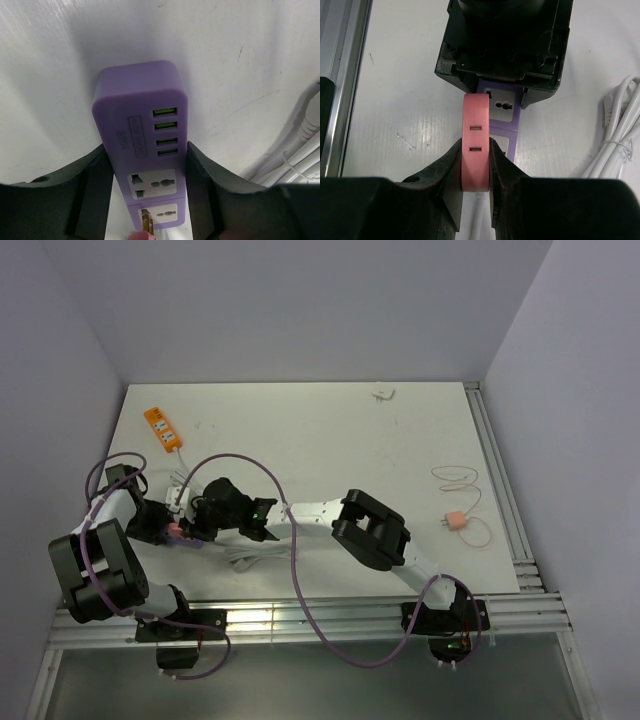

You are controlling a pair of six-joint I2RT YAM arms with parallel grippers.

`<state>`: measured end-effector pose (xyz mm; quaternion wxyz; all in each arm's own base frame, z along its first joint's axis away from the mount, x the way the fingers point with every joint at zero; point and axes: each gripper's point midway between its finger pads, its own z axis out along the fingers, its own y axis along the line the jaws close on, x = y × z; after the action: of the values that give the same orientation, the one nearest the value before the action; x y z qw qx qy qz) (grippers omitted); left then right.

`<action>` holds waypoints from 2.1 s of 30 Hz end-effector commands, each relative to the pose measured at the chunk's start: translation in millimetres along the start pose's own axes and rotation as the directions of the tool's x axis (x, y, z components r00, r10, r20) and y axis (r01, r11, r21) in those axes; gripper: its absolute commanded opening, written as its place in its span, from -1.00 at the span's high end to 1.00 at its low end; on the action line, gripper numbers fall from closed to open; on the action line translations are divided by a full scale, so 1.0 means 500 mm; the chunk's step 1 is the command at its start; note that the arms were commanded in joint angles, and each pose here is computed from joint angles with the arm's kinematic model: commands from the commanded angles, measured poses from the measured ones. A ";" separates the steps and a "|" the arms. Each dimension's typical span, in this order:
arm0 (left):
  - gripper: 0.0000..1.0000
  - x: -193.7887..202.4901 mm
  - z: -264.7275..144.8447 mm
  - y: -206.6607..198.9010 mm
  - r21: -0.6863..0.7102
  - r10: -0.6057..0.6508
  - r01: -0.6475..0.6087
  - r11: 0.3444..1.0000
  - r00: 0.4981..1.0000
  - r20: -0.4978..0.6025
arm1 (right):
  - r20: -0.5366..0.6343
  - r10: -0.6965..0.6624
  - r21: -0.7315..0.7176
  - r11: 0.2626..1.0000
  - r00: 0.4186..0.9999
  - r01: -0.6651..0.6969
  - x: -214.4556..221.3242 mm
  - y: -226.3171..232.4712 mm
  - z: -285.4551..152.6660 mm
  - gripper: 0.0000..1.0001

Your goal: Insert the plug

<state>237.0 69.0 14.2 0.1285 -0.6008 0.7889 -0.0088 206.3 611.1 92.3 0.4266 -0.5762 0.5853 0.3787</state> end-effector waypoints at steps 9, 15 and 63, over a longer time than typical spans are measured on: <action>0.99 0.096 0.030 0.069 -0.110 0.001 -0.019 0.994 0.987 -0.162 | -0.023 0.036 0.039 0.999 0.999 -0.035 0.004 -0.004 -0.011 1.00; 0.99 0.094 0.028 0.068 -0.109 0.001 -0.019 0.994 0.987 -0.158 | -0.026 0.044 0.053 0.998 0.999 -0.042 0.004 -0.005 -0.019 1.00; 0.99 0.151 0.023 0.091 -0.130 -0.108 0.078 0.988 0.964 -0.244 | -0.094 0.162 0.069 0.985 0.982 -0.156 0.047 -0.005 -0.032 1.00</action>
<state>233.9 61.5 12.2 0.1338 -0.6191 0.7736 -0.0219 210.7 601.2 89.1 0.4123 -0.5392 0.6239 0.3873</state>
